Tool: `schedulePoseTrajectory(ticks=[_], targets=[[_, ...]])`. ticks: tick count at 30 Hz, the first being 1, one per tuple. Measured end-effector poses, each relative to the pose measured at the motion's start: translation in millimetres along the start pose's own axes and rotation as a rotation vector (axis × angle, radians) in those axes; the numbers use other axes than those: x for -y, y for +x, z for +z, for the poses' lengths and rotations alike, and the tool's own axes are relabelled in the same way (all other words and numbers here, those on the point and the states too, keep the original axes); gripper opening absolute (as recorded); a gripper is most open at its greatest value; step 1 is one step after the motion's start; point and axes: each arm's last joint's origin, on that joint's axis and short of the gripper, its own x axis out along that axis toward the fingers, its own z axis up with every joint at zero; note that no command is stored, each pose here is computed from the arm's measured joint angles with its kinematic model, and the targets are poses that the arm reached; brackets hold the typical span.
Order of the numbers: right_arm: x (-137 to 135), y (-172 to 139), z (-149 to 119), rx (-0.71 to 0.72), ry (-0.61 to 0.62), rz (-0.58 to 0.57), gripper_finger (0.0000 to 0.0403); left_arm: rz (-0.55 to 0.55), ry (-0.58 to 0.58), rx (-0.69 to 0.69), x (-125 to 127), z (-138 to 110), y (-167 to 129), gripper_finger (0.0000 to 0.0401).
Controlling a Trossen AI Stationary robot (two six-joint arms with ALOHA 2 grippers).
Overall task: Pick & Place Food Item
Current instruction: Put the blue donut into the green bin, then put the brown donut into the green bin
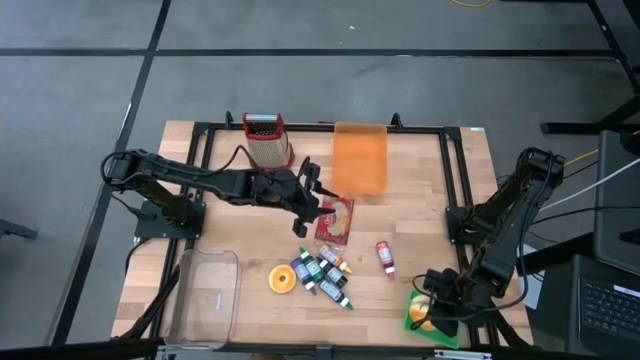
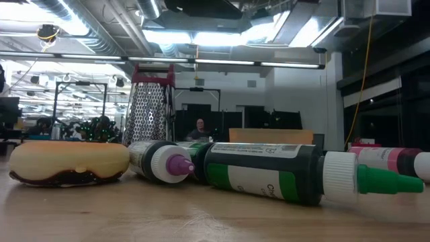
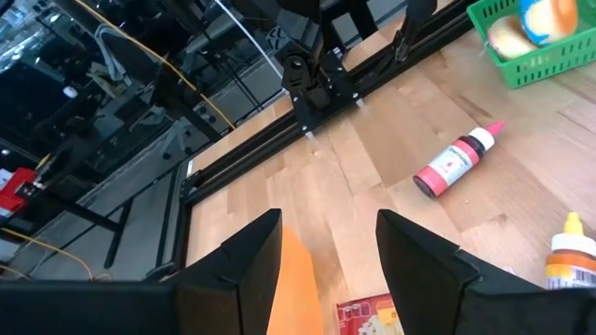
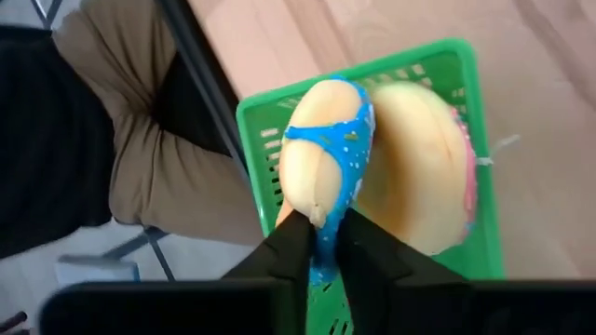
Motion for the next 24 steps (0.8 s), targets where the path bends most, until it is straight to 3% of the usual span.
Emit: schedulePoseTrajectory(ticks=[11,20,24], targets=[[-2.1,0.7,6.1,0.032,0.033,0.020,0.0207,-0.058,-0.056,-0.037,-3.1,-8.8,1.0,0.0180],[-6.0,0.5,5.7,0.022,0.038,0.060,0.0230,-0.076,-0.091,-0.077,-0.9,-12.3,0.7,0.0180],[-6.0,0.5,5.9,0.024,0.026,0.060,0.0230,-0.071,-0.119,-0.163,1.7,-18.9,-0.3,0.0182]])
